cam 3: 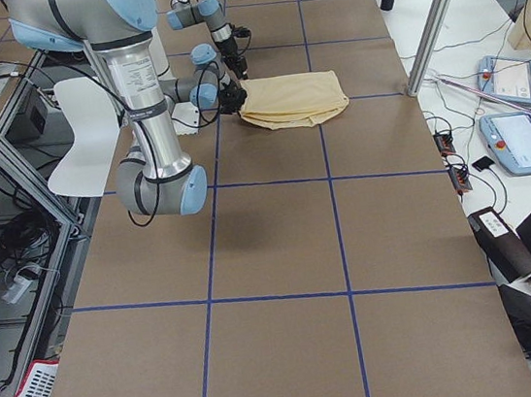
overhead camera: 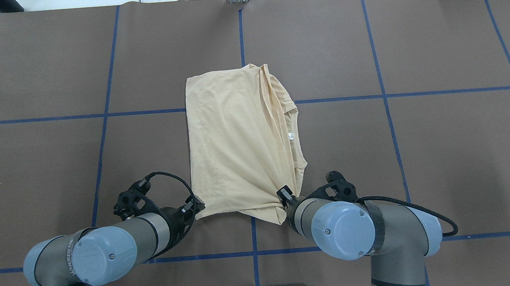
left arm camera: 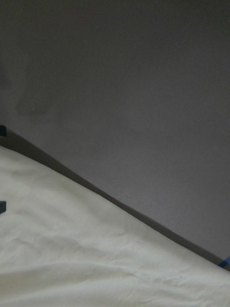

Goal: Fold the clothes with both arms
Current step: 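Bring the left gripper to the shirt's other near corner and grasp, then lift the near edge with both grippers and fold it toward the far edge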

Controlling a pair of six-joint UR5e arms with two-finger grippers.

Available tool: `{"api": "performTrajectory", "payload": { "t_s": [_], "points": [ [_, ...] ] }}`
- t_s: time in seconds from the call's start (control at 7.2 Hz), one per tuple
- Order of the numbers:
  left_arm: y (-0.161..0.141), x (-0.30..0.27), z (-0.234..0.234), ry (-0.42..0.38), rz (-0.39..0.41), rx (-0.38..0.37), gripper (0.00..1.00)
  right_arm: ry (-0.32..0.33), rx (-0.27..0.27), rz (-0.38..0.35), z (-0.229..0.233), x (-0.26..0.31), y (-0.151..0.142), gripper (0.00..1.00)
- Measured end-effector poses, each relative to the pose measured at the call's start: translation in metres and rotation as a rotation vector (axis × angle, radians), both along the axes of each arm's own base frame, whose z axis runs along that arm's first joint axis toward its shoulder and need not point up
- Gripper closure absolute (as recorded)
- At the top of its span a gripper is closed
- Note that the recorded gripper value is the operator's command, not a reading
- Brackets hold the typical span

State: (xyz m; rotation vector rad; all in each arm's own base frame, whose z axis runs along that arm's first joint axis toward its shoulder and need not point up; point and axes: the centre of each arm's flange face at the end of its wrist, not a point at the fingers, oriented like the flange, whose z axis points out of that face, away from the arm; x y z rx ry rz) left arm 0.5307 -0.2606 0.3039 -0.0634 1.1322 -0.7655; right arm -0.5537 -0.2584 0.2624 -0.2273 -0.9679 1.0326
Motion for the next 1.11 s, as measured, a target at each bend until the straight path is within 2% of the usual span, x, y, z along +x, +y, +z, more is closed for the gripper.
{"api": "performTrajectory", "payload": {
  "t_s": [0.28, 0.42, 0.56, 0.69, 1.11],
  "points": [
    [0.0073, 0.0075, 0.0023, -0.006, 0.015, -0.002, 0.55, -0.001, 0.0, 0.0, -0.0006, -0.0001, 0.0, 1.0],
    [0.0085, 0.01, 0.0029, -0.008, 0.018, -0.002, 0.67, -0.001, 0.0, 0.0, -0.0006, -0.0001, 0.0, 1.0],
    [0.0086, 0.0117, 0.0041, -0.011, 0.018, -0.003, 0.94, -0.001, 0.0, 0.0, -0.0004, 0.0001, 0.0, 1.0],
    [0.0085, 0.0123, 0.0048, -0.013, 0.017, -0.005, 1.0, -0.001, 0.0, 0.0, -0.0004, 0.0003, 0.0001, 1.0],
    [0.0082, 0.008, -0.0049, 0.009, 0.015, -0.007, 1.0, -0.007, 0.001, 0.0, -0.0025, 0.0027, 0.0005, 1.0]
  ]
}}
